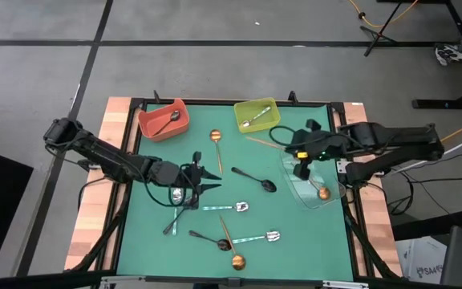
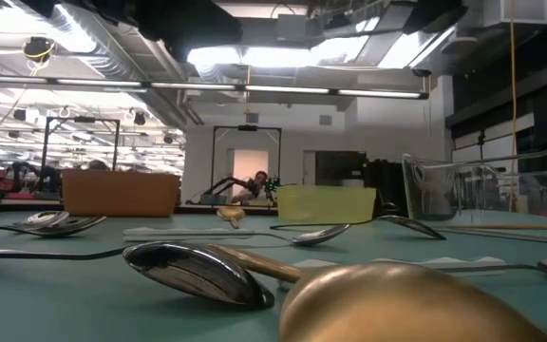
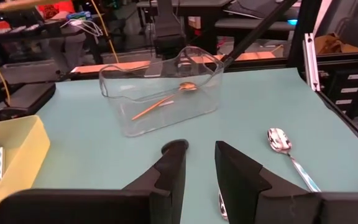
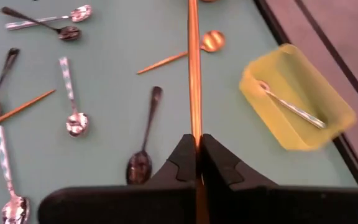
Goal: Sort silverware by color (type)
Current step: Put the center gold spoon into the transparent bin
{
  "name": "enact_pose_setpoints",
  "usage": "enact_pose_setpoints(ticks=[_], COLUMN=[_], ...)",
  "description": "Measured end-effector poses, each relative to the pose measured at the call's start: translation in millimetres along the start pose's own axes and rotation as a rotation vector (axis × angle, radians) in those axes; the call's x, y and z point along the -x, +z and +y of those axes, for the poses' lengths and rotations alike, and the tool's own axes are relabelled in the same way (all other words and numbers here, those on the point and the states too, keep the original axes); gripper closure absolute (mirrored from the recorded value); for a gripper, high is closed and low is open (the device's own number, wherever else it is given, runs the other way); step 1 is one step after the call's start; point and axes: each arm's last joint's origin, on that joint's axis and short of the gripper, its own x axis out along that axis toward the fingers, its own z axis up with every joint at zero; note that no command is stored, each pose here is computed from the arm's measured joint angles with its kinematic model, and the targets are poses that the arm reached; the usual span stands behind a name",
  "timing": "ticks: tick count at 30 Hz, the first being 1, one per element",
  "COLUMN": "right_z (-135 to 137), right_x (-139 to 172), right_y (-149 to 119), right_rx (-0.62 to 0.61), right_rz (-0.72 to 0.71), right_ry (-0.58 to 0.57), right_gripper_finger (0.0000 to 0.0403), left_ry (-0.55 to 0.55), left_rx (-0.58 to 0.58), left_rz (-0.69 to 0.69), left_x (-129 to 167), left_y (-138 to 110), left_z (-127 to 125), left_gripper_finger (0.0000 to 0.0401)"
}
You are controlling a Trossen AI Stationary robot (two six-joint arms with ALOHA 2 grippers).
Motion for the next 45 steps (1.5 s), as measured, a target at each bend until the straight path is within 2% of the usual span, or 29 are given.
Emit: enact_pose_setpoints(ticks=[10,20,33,41,45], right_z=[-15.0,-10.3,25.8,41.7,46.8], right_x=[12.6,20.0,41.5,20.9,10.2], right_y=[-22.8,-37.0,-59.7,-96.2,-117.1], right_rx=[-0.171,-0.269,-0.296,-0.298,-0.337], right_rz=[0.120,0.164,0.030,0.056,0.092], right_ry=[-0.195,-0.296,-0.274,-0.307,-0.323], right_gripper_finger=[0.0403,0.0403,0.0403,0.0403,0.0403], left_ry=[0.005,0.005,0.005,0.005,0.005], left_rx=[0.001,0.001,0.001,0.002,0.002], left_rz=[0.001,0.001,0.002,0.002,0.002], left_x=[-0.4,-0.4,-0.5,-0.5,-0.5], left_y=[0.0,0.0,-0.2,-0.2,-0.2], left_z=[1.4,1.3,1.3,1.3,1.3], left_gripper_finger=[0.0321,0.0321,0.0321,0.0321,0.0321])
